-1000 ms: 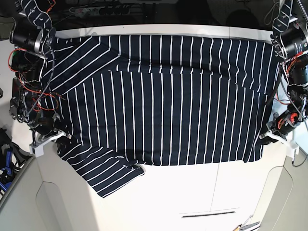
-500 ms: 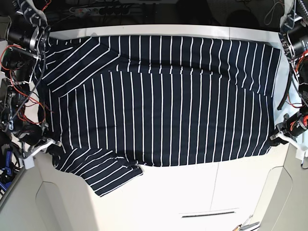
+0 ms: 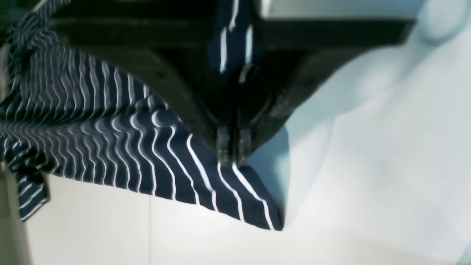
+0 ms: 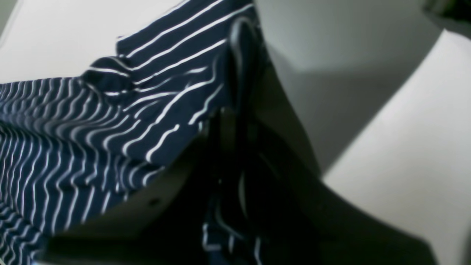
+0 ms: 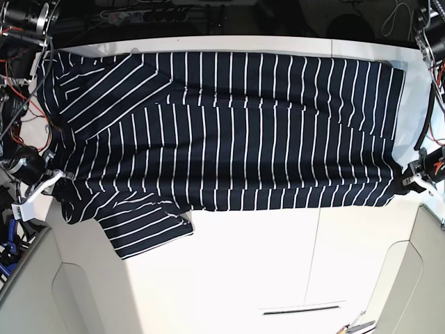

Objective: Fold the T-shirt properly
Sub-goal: 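Grasp the shirt edge with both grippers and lift it, then fold the lifted edge over the shirt toward the other fold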

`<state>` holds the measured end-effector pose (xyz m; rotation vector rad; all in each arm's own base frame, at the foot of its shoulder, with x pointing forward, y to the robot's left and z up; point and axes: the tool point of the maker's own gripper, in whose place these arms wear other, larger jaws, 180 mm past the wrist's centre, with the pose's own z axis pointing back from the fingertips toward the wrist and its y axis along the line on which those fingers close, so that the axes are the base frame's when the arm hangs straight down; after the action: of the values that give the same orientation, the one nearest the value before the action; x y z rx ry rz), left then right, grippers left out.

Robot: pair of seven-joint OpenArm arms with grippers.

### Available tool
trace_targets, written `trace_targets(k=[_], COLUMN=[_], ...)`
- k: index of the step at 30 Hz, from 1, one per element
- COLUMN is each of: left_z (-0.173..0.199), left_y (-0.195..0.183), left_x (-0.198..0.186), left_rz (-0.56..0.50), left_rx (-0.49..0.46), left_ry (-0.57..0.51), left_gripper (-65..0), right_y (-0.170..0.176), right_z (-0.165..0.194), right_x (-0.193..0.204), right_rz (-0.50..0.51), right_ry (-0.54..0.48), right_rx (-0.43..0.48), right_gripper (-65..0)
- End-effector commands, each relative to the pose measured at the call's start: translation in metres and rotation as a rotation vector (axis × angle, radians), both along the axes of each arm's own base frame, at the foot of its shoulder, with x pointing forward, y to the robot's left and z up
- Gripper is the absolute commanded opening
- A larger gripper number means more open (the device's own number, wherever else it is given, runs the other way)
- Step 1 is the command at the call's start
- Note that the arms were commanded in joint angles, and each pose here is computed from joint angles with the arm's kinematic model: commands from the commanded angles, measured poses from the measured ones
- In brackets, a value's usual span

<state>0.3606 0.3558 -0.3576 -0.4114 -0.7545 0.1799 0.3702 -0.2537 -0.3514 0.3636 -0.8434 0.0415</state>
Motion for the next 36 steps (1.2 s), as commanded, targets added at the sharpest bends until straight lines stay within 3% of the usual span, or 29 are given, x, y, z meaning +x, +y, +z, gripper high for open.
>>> trace_targets(k=[1,12,25,28,30,36], left_z=[0.024,0.026,0.004,0.0,-0.002,-0.003], left_y=[0.006,-0.019,-0.025,-0.031,-0.034,-0.037], left_x=[0.008,-0.034,-0.059,-0.059,-0.059,-0.059], left_rz=[-0.017,-0.162,-0.154,-0.153,-0.152,-0.152], left_rx=[0.033,0.172,0.141,0.125,0.116,0.107], left_ry=[-0.067,-0.07,-0.02,-0.022,-0.022,-0.022], left_gripper=[-65.0,-65.0,-65.0,-65.0,-65.0,-65.0], right_y=[-0.008,-0.029,-0.041,-0.043,-0.045,-0.068], right_z=[0.02,-0.009,-0.033,-0.036,-0.036,-0.012], right_x=[0.007,-0.036,-0.07,-0.071,-0.071,-0.056], right_rz=[0.0,-0.065,-0.112,-0.114,-0.128,-0.213], right_ry=[-0.06,0.018,0.092,0.103,0.105,-0.012], right_rx=[-0.013,-0.013,-0.013,-0.03,-0.028,-0.017], right_gripper=[-65.0,-65.0,-65.0,-40.7,-30.2,-28.8])
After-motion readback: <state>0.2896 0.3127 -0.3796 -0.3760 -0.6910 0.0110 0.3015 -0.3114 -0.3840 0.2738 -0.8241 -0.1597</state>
